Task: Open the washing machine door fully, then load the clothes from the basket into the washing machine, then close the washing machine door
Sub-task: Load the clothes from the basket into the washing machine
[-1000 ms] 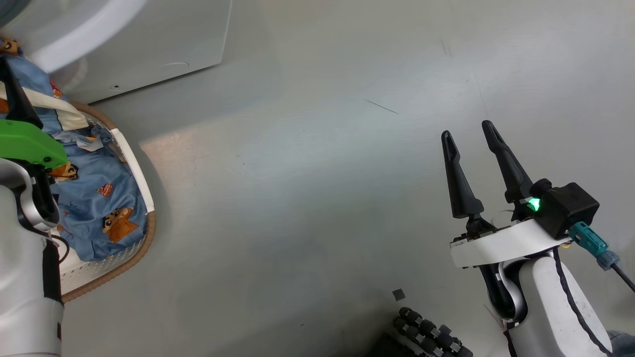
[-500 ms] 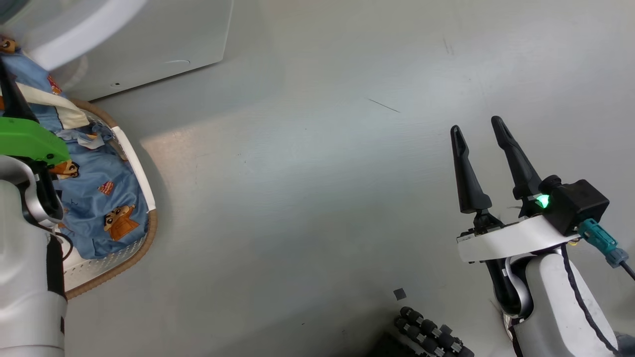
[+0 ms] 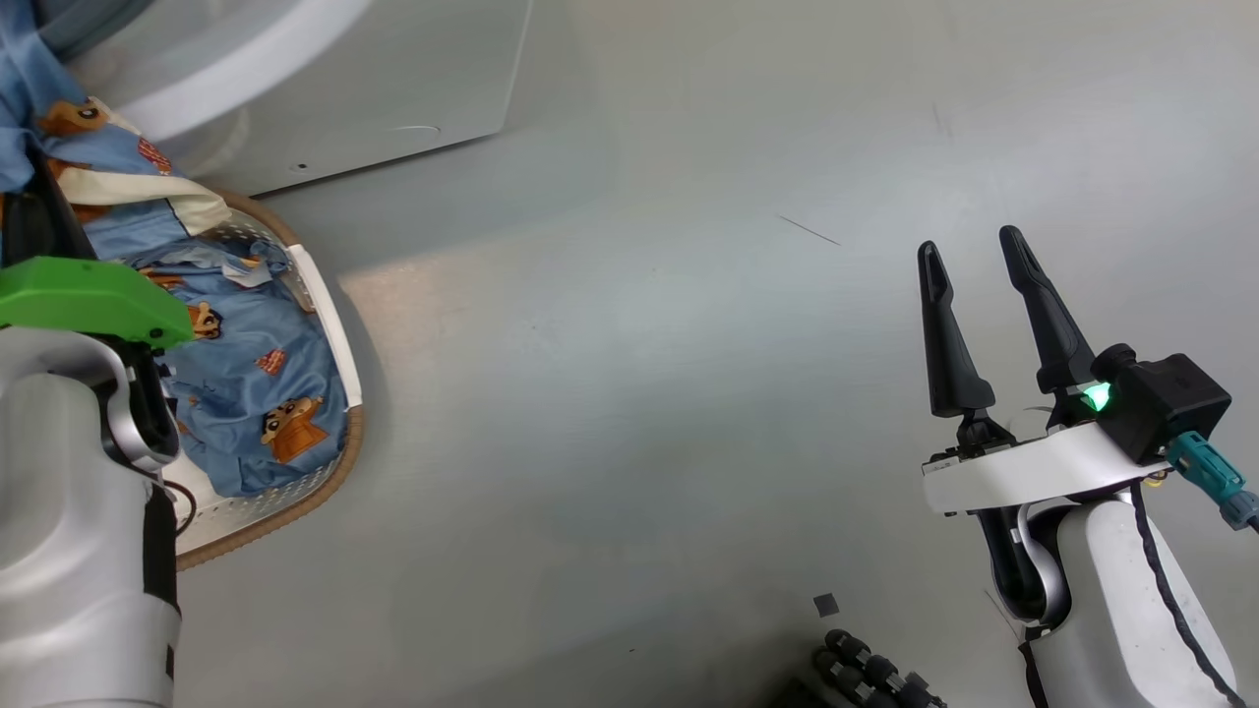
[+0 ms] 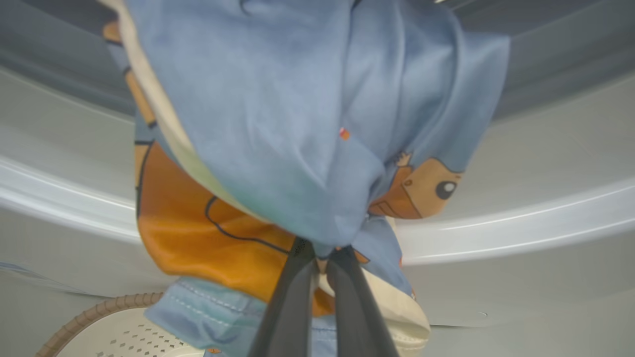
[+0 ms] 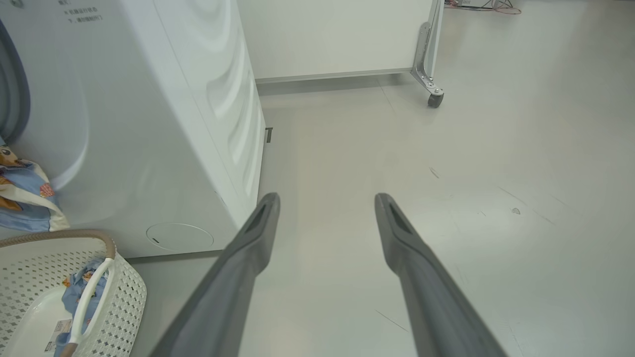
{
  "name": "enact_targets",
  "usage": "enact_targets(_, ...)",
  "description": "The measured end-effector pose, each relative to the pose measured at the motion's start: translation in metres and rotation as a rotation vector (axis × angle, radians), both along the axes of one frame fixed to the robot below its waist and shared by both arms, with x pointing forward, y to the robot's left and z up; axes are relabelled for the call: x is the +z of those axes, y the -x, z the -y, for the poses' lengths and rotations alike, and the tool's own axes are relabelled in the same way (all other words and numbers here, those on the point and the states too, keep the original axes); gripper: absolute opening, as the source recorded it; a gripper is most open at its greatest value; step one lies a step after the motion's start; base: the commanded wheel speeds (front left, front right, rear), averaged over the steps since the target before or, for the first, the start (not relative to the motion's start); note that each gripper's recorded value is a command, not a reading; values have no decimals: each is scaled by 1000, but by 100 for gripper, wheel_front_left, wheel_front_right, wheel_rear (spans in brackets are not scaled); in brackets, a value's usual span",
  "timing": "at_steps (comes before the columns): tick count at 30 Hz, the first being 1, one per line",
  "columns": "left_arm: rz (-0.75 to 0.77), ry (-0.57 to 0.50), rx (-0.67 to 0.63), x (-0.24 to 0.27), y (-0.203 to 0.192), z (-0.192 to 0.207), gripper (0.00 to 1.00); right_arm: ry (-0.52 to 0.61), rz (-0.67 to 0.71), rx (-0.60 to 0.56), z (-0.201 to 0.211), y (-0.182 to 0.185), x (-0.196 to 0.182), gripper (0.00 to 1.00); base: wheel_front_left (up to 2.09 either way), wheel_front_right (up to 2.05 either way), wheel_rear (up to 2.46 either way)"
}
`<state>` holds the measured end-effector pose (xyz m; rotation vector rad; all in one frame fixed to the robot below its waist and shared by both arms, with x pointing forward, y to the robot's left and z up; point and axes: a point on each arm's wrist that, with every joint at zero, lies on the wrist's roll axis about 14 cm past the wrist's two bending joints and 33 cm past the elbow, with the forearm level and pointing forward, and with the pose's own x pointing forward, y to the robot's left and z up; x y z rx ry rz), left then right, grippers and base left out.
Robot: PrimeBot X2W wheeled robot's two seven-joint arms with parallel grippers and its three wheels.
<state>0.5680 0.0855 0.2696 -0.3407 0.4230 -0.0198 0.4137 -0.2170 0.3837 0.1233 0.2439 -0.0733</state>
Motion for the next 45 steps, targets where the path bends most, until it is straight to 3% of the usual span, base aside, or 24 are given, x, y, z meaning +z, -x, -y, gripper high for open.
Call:
enact_targets(8,30,4,15,15,8,-12,0,-19,18,24,-9,-5,3,100,0,0,0)
enact_targets(26,367,-85,-45,128,-61,-18,0,-51,13,57,-26,10,9,100,0,0,0)
enact_targets(45,388,-186,-103,159,-139,6,0,-40,-62,-66,0,56,5,100,0,0,0)
